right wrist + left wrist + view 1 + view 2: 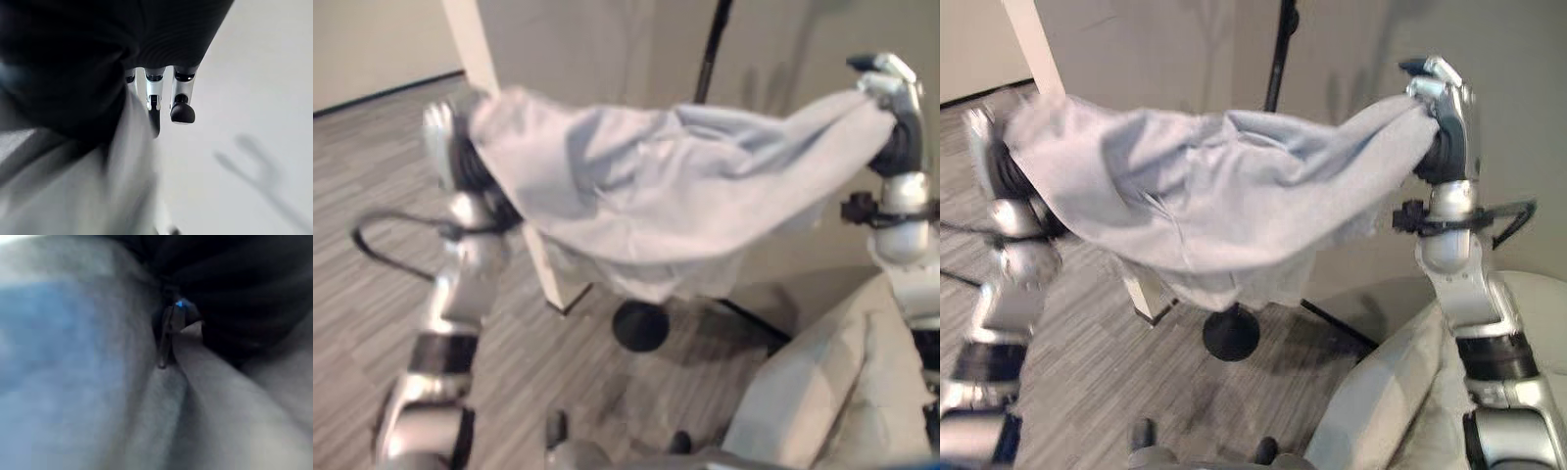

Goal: Hang the clothes on the sofa on the clothes rack.

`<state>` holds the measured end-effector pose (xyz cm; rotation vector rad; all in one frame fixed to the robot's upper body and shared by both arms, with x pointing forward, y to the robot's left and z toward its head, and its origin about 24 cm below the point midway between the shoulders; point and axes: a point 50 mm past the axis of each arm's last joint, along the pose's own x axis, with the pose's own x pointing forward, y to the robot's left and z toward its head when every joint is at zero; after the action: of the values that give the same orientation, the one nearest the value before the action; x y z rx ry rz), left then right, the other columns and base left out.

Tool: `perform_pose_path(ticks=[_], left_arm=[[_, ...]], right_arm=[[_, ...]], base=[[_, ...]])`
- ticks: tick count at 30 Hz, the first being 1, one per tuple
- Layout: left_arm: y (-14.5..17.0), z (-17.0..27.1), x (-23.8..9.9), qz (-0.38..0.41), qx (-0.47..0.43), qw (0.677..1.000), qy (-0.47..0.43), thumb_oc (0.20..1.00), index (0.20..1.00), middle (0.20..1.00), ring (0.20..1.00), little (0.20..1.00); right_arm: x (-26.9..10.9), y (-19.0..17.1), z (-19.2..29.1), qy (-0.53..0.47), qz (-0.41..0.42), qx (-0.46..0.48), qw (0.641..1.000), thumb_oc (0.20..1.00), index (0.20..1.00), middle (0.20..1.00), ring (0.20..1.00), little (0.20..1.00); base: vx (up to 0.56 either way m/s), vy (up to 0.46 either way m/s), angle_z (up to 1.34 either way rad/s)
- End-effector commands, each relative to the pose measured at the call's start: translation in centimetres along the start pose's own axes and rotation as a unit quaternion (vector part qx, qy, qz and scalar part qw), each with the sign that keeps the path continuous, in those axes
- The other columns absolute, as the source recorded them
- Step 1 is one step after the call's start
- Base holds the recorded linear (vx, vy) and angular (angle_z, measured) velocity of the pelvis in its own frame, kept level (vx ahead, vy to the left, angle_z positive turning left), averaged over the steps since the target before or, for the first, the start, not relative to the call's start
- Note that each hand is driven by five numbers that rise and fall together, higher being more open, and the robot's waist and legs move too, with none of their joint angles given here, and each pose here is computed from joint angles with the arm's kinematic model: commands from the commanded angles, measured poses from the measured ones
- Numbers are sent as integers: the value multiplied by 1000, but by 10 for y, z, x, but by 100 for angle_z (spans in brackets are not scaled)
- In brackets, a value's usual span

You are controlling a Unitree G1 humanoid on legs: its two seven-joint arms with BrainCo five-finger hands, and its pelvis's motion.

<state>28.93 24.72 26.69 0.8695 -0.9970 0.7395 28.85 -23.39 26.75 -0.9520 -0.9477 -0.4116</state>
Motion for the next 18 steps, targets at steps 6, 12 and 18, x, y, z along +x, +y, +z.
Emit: perform_pose_path(ticks=[6,12,18], left_arm=[[-16,-15,31,-44,102,993,-28,200,200,200,200,200],[-14,-9,26,-54,100,993,-42,200,200,200,200,200],[-16,-8,22,-56,108,991,-49,200,200,200,200,200]], right_arm=[[57,-33,-42,73,-108,-176,976,200,200,200,200,200],[69,-56,-44,80,-128,-228,962,200,200,200,200,200],[59,-68,-44,74,-137,-251,955,200,200,200,200,200]], base=[[186,405,-1],[187,144,-41],[104,-150,-13]])
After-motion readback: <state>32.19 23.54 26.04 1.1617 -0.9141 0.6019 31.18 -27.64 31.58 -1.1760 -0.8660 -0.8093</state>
